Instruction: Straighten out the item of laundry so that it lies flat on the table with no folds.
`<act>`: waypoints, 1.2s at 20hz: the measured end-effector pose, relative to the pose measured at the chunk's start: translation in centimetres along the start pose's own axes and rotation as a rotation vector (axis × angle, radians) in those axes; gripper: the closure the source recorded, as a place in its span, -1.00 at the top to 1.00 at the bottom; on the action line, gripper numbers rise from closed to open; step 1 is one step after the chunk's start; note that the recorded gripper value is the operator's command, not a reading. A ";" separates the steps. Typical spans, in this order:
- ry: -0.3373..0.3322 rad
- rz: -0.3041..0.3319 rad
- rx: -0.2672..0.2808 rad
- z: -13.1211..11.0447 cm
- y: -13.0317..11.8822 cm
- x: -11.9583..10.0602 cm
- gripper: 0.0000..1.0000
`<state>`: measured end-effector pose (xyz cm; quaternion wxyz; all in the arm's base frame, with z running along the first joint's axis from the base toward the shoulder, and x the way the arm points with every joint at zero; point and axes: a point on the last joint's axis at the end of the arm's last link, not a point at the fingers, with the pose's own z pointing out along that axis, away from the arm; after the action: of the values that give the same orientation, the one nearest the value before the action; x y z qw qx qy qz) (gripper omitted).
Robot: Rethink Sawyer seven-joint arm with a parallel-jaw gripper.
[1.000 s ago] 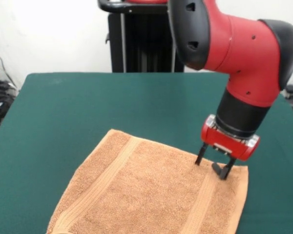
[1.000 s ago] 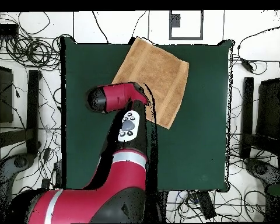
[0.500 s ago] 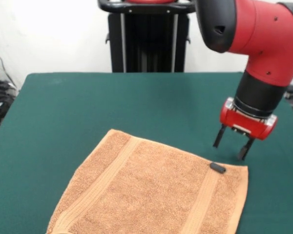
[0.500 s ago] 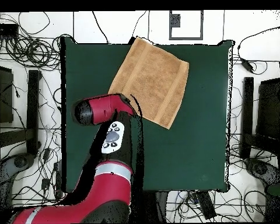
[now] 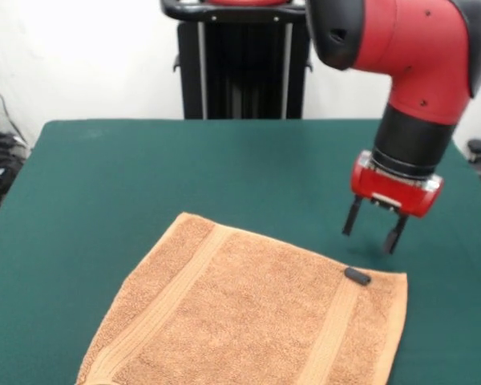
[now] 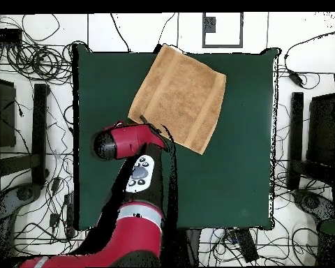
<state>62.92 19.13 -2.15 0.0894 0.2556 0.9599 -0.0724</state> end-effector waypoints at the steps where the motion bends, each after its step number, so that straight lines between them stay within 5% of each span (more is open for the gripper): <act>1: 0.000 0.012 -0.001 -0.3 -0.5 -0.5 1.00; 4: -0.001 0.056 -0.005 -1.2 -2.2 -2.6 1.00; 12: -0.050 0.253 -0.014 -4.5 -10.6 -13.4 1.00; 24: -0.131 0.291 0.007 -4.9 -15.7 -22.2 1.00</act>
<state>73.31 -4.02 8.73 0.1606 0.3871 0.9045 -0.0786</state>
